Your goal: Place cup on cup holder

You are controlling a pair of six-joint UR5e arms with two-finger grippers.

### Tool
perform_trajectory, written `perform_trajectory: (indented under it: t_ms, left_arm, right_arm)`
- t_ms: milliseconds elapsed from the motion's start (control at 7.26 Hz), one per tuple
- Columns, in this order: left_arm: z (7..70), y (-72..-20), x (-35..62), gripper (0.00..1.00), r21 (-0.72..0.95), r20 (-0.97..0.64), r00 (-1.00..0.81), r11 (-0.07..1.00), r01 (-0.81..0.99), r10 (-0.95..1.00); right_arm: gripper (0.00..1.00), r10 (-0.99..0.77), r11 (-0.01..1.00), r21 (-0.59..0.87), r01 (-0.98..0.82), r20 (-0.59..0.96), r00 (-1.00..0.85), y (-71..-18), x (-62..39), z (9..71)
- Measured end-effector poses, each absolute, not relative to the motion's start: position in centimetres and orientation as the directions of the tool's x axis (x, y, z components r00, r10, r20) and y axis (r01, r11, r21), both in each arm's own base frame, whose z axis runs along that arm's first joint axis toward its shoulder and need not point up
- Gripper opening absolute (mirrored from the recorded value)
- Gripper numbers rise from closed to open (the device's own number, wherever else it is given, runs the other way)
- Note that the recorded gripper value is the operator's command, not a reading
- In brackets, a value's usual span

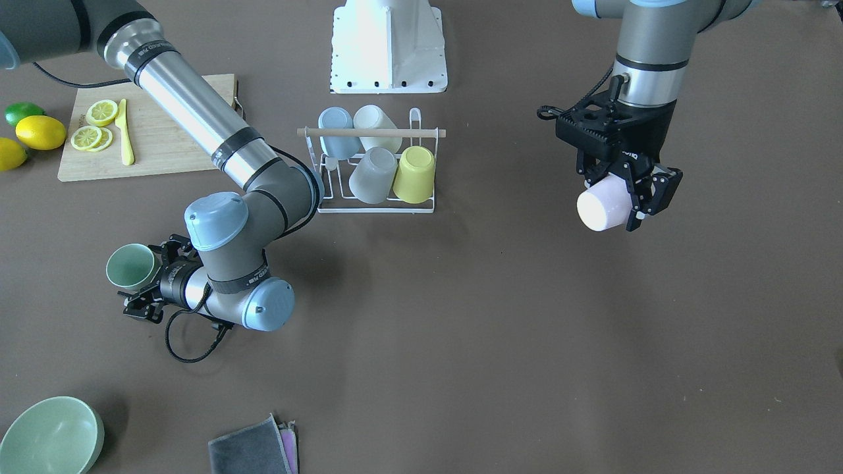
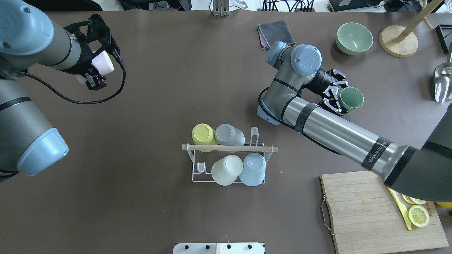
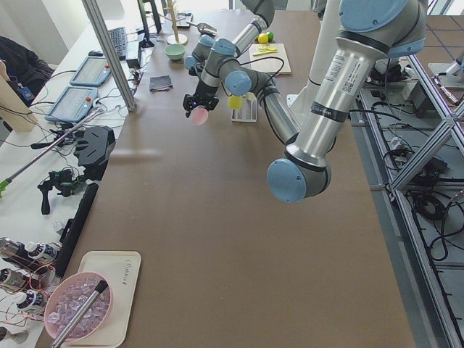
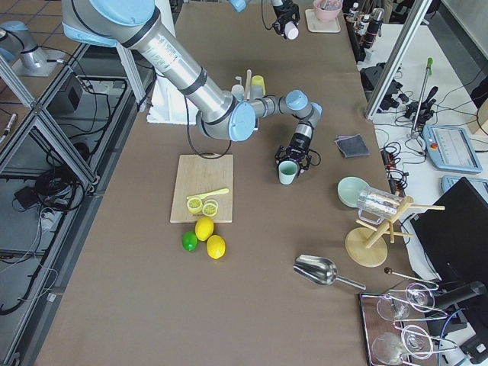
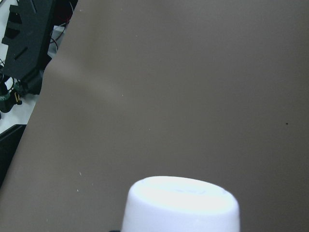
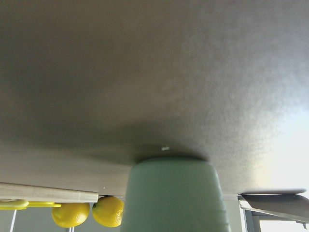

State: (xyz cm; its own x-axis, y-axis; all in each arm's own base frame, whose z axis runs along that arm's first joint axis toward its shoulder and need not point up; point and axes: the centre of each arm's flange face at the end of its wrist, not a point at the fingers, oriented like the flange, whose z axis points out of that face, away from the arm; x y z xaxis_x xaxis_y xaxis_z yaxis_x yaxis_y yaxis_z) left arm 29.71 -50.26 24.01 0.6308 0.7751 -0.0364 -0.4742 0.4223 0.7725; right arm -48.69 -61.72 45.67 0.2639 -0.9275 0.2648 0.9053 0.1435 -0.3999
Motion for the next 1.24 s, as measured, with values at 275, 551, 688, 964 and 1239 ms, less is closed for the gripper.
perform_trajectory:
  t_ms: [275,551,688,964,1239]
  left_arm:
    - [22.8,-49.9,30.0,0.5,0.859,-0.038,0.623,0.344,-0.38,0.782]
    - [22.5,-49.6,29.9,0.5,0.89,-0.036,0.618,0.306,-0.337,0.785]
    - [22.7,-49.5,29.8,0.5,0.901,-0.033,0.618,0.29,-0.321,0.785]
    - [23.6,-49.0,29.3,0.5,0.929,-0.033,0.621,0.253,-0.269,0.783]
    - [22.7,-47.4,29.1,0.5,0.975,-0.052,0.612,0.173,-0.14,0.789]
  right_arm:
    - [0.53,-0.93,0.129,-0.396,0.909,0.27,0.25,-61.7,-48.7,45.6]
    - [0.51,-0.931,0.131,-0.388,0.912,0.268,0.247,-61.7,-48.4,45.1]
    - [0.52,-0.932,0.14,-0.378,0.915,0.262,0.25,-61.9,-47.8,44.2]
    - [0.52,-0.936,0.173,-0.328,0.929,0.238,0.259,-61.8,-45.7,40.3]
    - [0.51,-0.935,0.232,-0.2,0.952,0.223,0.275,-61.5,-43.3,35.6]
